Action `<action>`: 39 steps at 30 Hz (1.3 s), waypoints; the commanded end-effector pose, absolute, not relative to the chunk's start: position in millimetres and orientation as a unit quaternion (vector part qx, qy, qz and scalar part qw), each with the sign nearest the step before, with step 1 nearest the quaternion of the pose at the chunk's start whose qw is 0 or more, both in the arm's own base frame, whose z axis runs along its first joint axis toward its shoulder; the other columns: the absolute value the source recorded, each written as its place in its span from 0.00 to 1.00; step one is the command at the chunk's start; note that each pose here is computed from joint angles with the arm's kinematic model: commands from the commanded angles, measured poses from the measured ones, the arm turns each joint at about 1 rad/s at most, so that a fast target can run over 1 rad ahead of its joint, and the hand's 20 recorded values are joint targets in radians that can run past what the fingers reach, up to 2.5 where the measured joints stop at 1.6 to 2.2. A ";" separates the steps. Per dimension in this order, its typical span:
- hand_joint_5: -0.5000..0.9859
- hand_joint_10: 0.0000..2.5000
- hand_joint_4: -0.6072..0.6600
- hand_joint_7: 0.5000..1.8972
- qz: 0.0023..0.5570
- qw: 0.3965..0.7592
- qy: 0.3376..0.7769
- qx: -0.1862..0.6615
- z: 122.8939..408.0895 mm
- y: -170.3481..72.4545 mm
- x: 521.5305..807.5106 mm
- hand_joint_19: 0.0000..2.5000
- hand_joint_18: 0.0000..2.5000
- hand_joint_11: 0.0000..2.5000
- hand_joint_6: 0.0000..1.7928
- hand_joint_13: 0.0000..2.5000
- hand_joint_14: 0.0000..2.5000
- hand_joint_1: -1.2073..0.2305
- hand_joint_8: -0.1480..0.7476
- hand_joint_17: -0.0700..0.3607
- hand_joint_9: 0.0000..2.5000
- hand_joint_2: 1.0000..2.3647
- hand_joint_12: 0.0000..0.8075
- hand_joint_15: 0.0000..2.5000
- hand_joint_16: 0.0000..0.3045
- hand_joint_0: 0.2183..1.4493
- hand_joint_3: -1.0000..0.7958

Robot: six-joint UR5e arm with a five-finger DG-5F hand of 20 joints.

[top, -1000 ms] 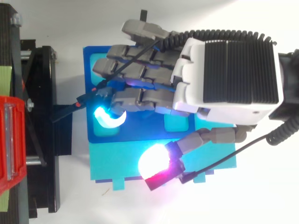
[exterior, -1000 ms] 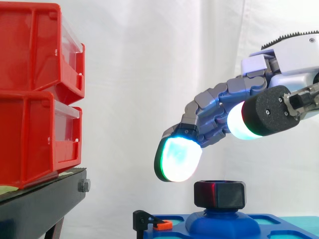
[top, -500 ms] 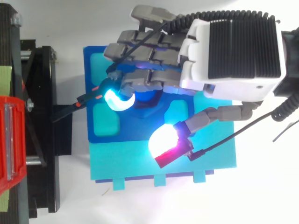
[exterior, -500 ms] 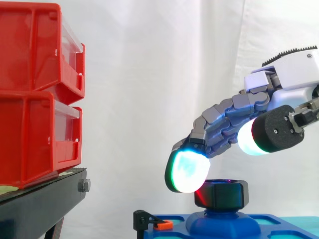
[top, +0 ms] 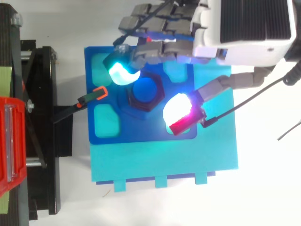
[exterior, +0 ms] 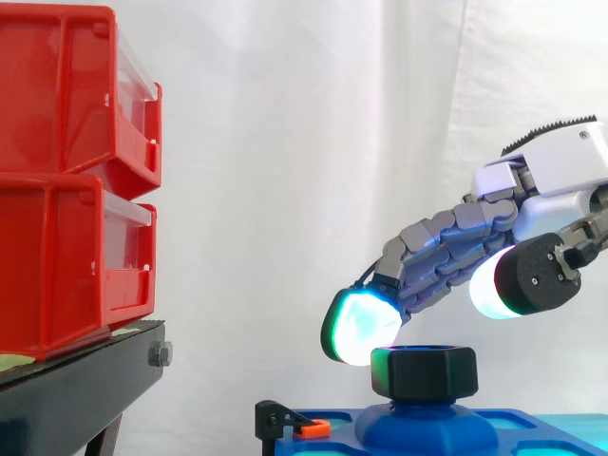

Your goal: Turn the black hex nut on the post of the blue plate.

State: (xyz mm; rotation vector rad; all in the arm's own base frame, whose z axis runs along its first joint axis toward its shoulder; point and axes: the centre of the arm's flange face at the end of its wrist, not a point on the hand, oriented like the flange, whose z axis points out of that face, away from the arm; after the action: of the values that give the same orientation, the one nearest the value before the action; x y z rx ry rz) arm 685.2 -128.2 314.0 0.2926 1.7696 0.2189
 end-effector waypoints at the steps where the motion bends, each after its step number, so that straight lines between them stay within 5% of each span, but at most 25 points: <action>1: 0.20 0.00 0.59 0.19 0.091 0.613 0.775 0.120 313.7 -139.3 680.3 0.02 0.00 0.00 0.28 0.08 0.00 0.58 0.41 0.48 0.08 0.00 0.44 0.01 0.20 0.20 0.28; 11: 0.20 0.00 0.59 0.19 0.089 0.612 0.778 0.115 315.7 -154.9 676.3 0.02 0.00 0.00 0.28 0.08 0.00 0.58 0.41 0.48 0.08 0.00 0.44 0.01 0.20 0.20 0.28; 28: 0.19 0.00 0.59 0.19 0.137 0.678 0.720 0.062 350.6 -136.0 703.8 0.02 0.00 0.00 0.28 0.09 0.00 0.58 0.41 0.48 0.09 0.00 0.44 0.01 0.20 0.21 0.28; 39: 0.20 0.00 0.59 0.19 0.141 0.673 0.724 0.063 327.8 -90.0 721.7 0.03 0.00 0.00 0.28 0.09 0.00 0.58 0.41 0.48 0.09 0.00 0.44 0.01 0.20 0.21 0.28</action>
State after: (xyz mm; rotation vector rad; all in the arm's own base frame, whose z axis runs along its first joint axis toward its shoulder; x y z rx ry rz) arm 718.0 -103.4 332.7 0.1343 1.6236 0.3179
